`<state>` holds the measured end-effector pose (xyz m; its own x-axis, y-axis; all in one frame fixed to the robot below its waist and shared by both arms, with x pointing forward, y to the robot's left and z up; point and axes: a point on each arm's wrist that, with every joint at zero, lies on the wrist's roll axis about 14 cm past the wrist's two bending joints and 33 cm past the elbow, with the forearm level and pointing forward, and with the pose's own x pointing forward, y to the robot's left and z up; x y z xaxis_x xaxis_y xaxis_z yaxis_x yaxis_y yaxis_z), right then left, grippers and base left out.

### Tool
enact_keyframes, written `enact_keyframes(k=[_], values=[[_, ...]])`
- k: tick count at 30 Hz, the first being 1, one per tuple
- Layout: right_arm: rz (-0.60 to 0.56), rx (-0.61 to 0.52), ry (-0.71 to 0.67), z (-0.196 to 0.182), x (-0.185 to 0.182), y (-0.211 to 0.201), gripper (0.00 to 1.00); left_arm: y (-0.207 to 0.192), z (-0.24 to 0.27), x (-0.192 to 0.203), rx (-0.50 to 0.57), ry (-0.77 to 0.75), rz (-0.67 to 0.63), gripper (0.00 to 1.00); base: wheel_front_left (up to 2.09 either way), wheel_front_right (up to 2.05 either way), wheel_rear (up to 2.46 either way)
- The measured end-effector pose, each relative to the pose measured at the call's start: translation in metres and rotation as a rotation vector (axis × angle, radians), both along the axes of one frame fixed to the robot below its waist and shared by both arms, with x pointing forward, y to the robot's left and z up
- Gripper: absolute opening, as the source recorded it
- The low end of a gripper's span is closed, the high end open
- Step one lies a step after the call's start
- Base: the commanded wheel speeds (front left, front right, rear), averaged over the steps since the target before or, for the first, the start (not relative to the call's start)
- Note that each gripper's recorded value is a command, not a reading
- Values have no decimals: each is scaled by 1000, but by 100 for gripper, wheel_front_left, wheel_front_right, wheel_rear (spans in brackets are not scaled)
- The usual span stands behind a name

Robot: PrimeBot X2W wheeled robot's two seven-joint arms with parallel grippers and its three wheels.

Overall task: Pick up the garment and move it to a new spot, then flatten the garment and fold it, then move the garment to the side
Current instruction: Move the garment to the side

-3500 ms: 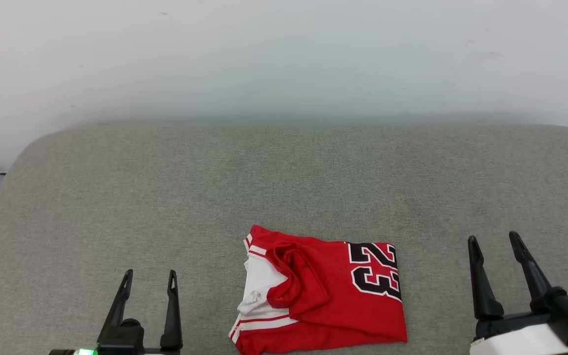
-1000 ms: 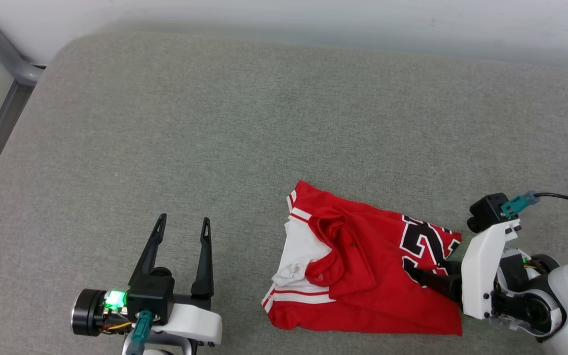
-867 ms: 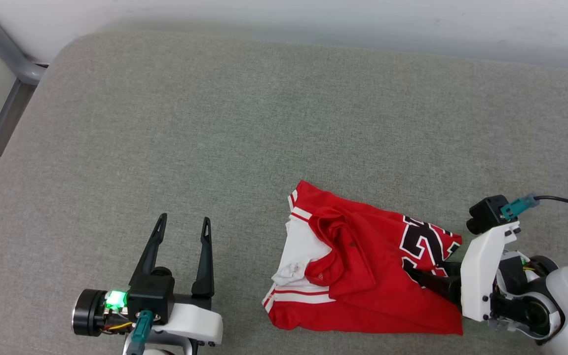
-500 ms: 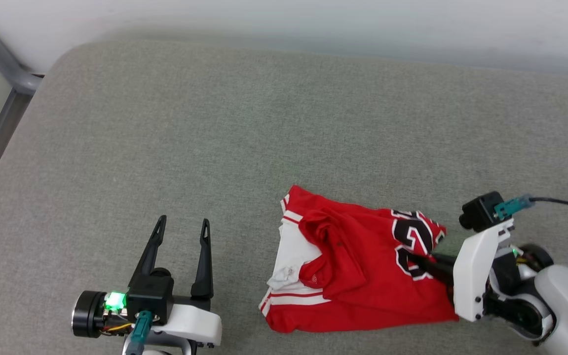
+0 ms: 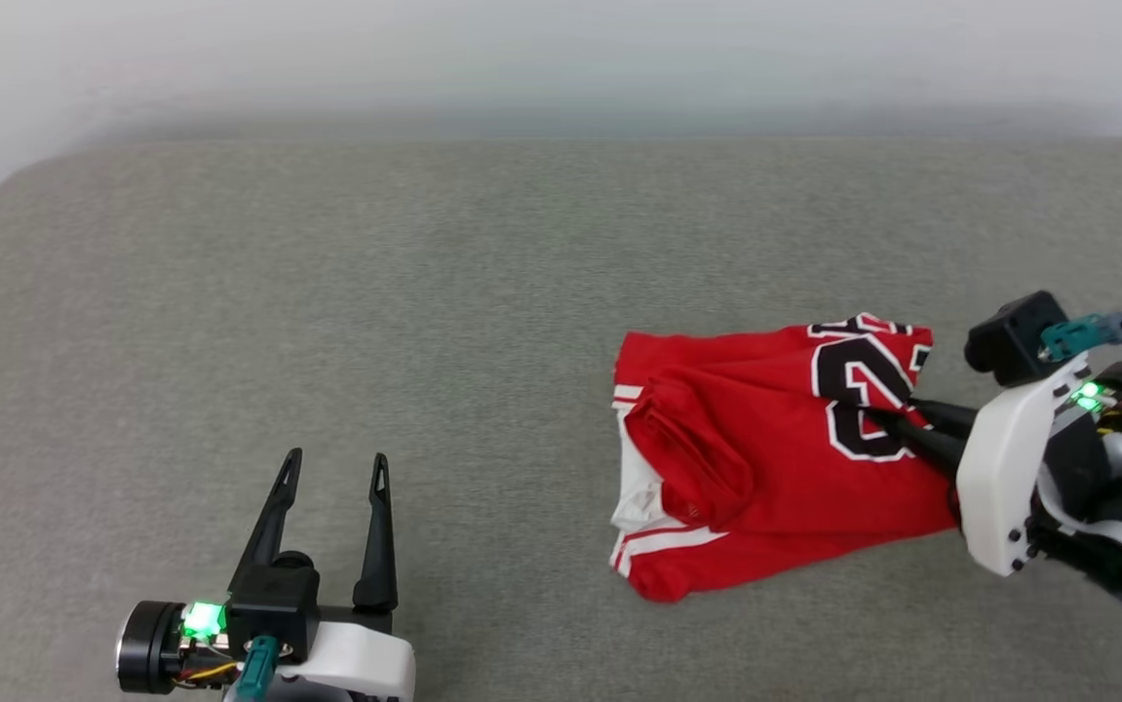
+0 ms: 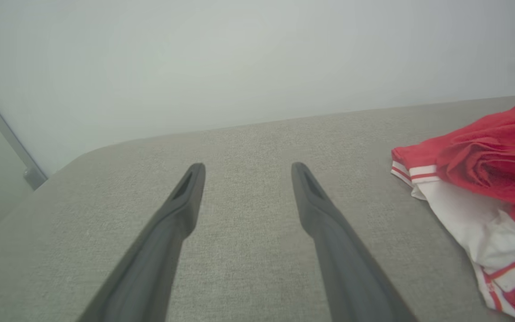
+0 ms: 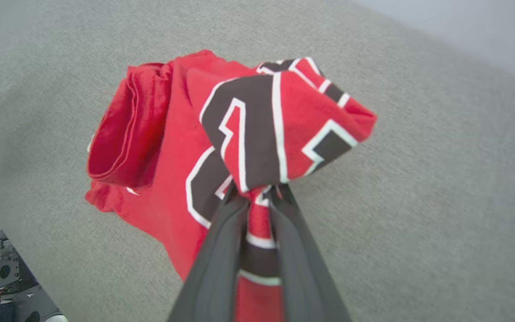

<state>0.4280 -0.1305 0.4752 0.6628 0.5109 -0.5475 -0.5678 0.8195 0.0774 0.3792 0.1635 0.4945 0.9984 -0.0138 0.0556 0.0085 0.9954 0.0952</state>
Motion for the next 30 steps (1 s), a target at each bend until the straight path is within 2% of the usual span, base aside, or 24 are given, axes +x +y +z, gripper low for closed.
enact_keyframes(k=[5,11,24,30], values=[[-81,-45,-20,11,2,-40,0,-19,-1,13,-4,-6,-61,100,0,0,0],[-168,-112,35,3,6,-85,0,-34,-7,33,-6,-1,-109,100,0,0,0],[-419,-427,133,-8,33,-230,0,-40,-27,72,3,9,-138,100,0,0,0],[-543,-519,186,-18,42,-282,0,-41,-40,86,-2,22,-141,100,0,0,0]])
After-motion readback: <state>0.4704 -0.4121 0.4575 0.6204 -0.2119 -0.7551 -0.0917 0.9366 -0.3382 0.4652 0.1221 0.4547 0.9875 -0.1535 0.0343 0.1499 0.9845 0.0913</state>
